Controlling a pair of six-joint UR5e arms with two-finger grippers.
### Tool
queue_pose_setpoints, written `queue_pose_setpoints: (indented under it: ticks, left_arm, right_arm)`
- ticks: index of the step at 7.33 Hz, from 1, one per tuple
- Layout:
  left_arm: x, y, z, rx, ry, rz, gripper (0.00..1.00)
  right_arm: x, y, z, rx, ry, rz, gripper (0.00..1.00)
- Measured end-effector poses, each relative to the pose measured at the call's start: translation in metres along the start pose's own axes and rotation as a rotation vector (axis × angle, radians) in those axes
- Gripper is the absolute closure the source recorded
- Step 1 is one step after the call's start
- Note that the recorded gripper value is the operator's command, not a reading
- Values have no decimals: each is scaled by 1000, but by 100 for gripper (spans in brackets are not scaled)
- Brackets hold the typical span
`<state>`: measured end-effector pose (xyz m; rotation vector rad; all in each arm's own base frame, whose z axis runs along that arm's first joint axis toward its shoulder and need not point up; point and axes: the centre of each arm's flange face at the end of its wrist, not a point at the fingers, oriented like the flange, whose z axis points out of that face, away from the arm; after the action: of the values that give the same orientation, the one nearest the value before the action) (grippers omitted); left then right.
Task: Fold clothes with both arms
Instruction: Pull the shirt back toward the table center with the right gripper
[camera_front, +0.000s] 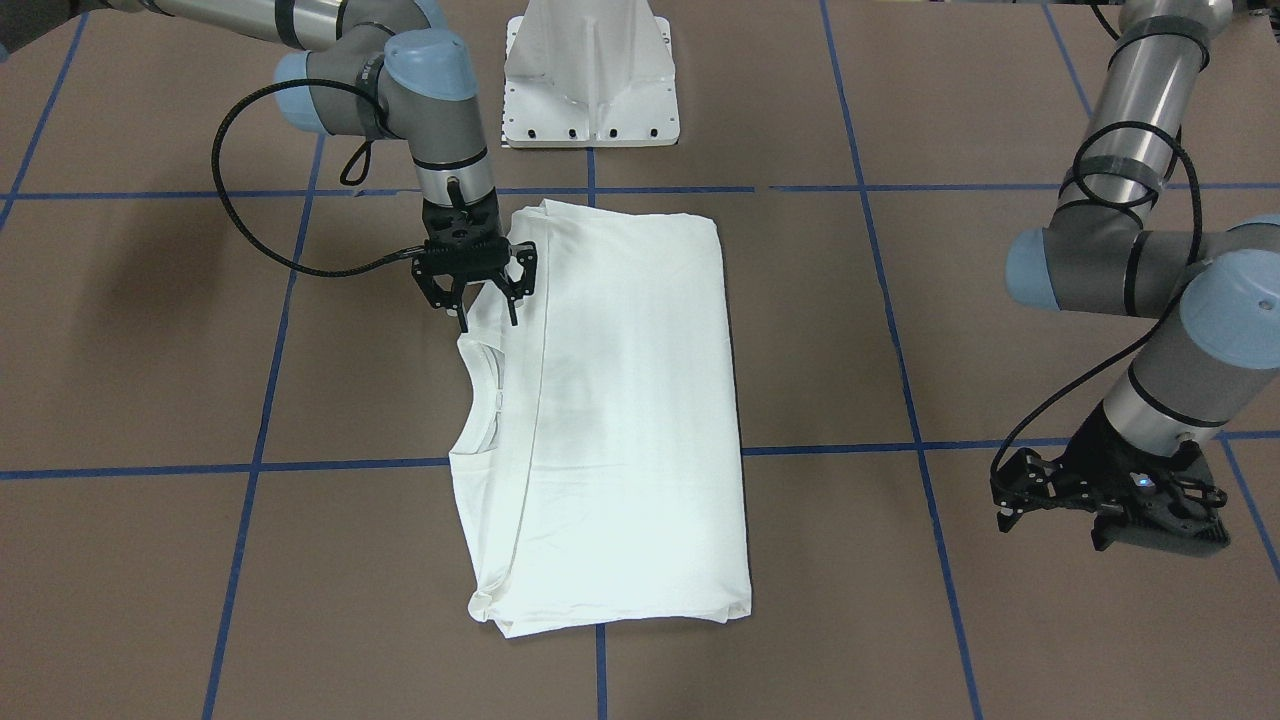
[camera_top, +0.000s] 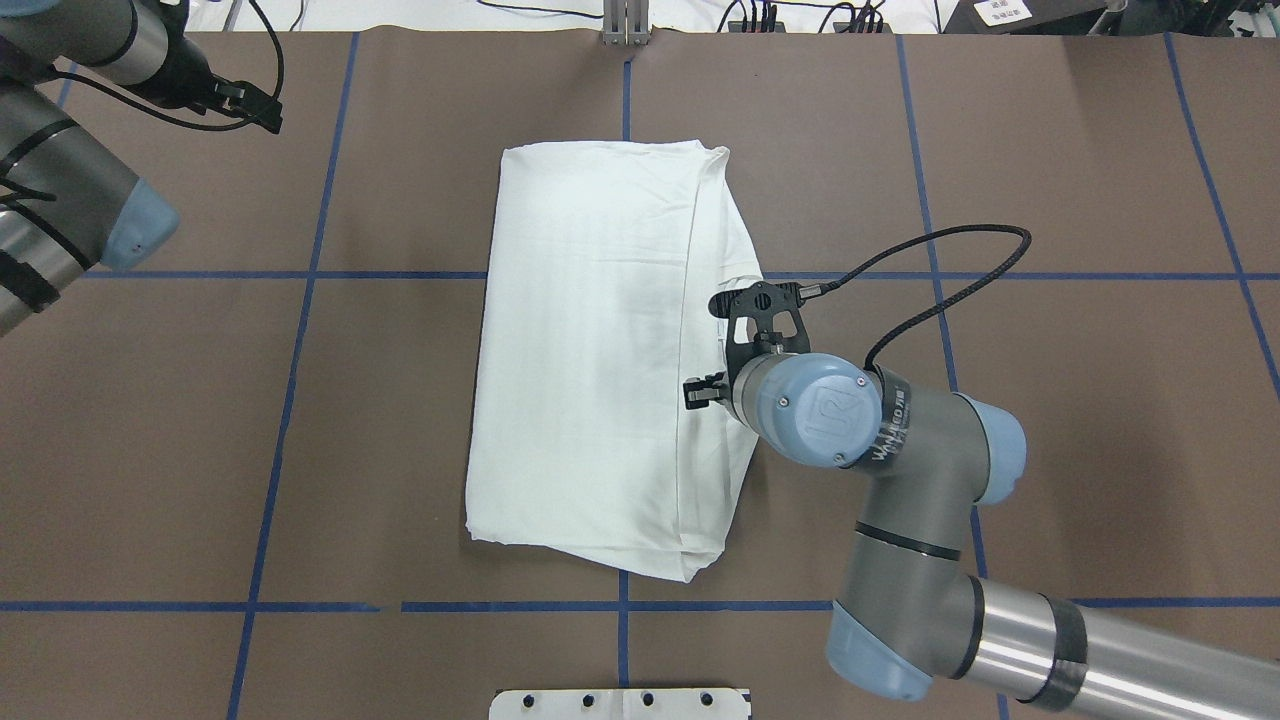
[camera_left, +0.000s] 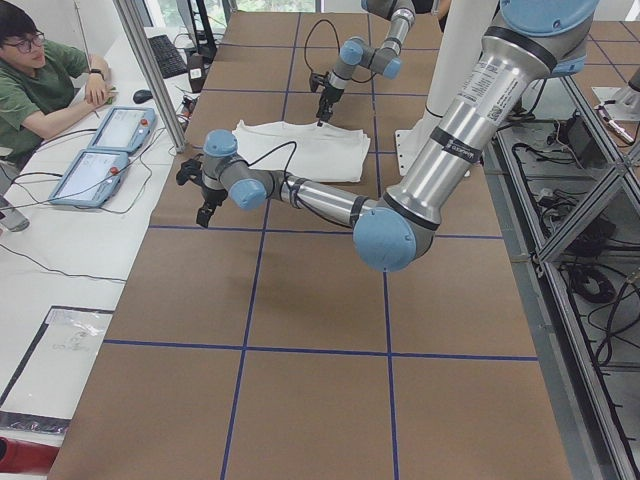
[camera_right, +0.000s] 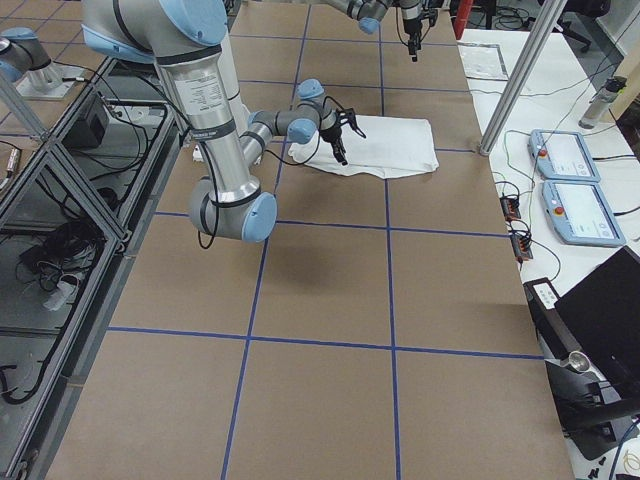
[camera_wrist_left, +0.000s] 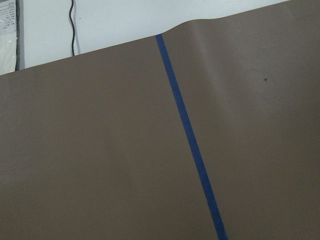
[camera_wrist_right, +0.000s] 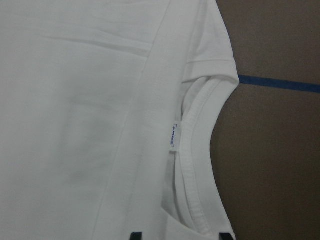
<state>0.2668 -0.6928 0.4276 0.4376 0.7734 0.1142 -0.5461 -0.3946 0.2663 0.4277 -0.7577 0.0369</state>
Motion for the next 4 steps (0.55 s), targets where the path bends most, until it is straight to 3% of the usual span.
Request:
queue_pose_setpoints:
  ticks: [2,4]
  left_arm:
    - [1,1,1,-1,1,1,0]
    - [2,1,1,-2,1,2,0]
  right_arm:
    - [-42,-34,13,-43,60,6,0]
    - [-58,-37,17,-119,96,-14,0]
